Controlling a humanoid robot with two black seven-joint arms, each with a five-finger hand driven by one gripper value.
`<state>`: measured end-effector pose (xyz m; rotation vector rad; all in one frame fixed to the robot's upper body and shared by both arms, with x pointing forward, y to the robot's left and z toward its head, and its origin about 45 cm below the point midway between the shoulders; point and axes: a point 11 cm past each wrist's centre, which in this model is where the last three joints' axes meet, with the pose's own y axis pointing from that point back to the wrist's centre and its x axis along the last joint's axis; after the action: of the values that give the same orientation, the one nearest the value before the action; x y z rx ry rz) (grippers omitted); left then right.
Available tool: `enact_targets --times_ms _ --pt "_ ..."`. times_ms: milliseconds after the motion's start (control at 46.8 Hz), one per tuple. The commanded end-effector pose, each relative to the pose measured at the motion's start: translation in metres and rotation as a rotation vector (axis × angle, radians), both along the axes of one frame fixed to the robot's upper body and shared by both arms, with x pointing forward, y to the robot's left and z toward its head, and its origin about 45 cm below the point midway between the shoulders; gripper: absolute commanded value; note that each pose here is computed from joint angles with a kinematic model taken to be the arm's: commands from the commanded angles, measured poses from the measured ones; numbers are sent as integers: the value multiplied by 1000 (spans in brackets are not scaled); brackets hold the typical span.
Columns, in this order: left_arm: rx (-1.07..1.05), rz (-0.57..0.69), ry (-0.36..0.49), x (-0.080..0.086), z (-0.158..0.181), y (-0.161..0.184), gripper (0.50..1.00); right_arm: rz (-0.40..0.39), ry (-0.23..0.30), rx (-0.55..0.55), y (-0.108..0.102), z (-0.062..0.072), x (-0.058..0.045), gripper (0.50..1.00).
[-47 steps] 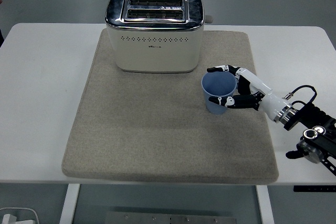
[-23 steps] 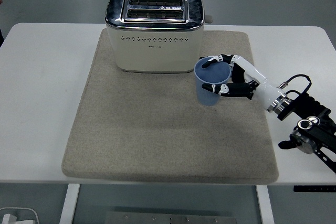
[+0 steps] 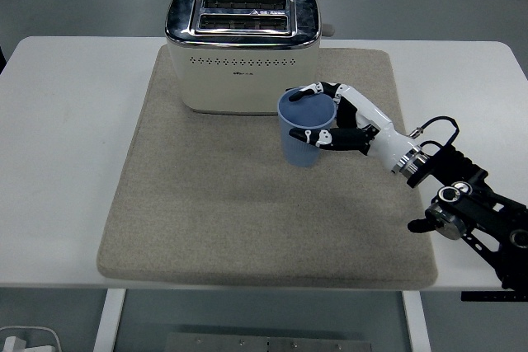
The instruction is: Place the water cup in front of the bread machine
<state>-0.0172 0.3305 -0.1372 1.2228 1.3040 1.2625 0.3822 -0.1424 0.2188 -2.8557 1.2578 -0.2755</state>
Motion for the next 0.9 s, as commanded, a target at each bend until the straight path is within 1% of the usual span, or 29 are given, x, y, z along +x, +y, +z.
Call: enact_targets --times_ms 0,64,214,299,427,534,641,748,876 --pt "0 0 0 0 0 0 1000 4 -6 9 9 2 1 627" --pt "0 0 0 0 0 0 1000 10 -13 13 15 5 1 629" --pt "0 0 0 0 0 0 1000 19 -1 9 22 -1 0 633" --pt "0 0 0 0 0 0 1000 34 -7 19 32 2 0 633" --pt "0 0 0 0 0 0 1000 48 5 12 44 -4 -1 633" --pt "0 0 0 0 0 0 1000 56 3 20 56 -3 0 635" --pt "0 0 0 0 0 0 1000 72 9 17 67 -6 -1 635" --pt "0 0 0 0 0 0 1000 83 11 13 77 -7 -1 635" --pt "0 0 0 0 0 0 1000 94 7 19 89 -5 0 635"
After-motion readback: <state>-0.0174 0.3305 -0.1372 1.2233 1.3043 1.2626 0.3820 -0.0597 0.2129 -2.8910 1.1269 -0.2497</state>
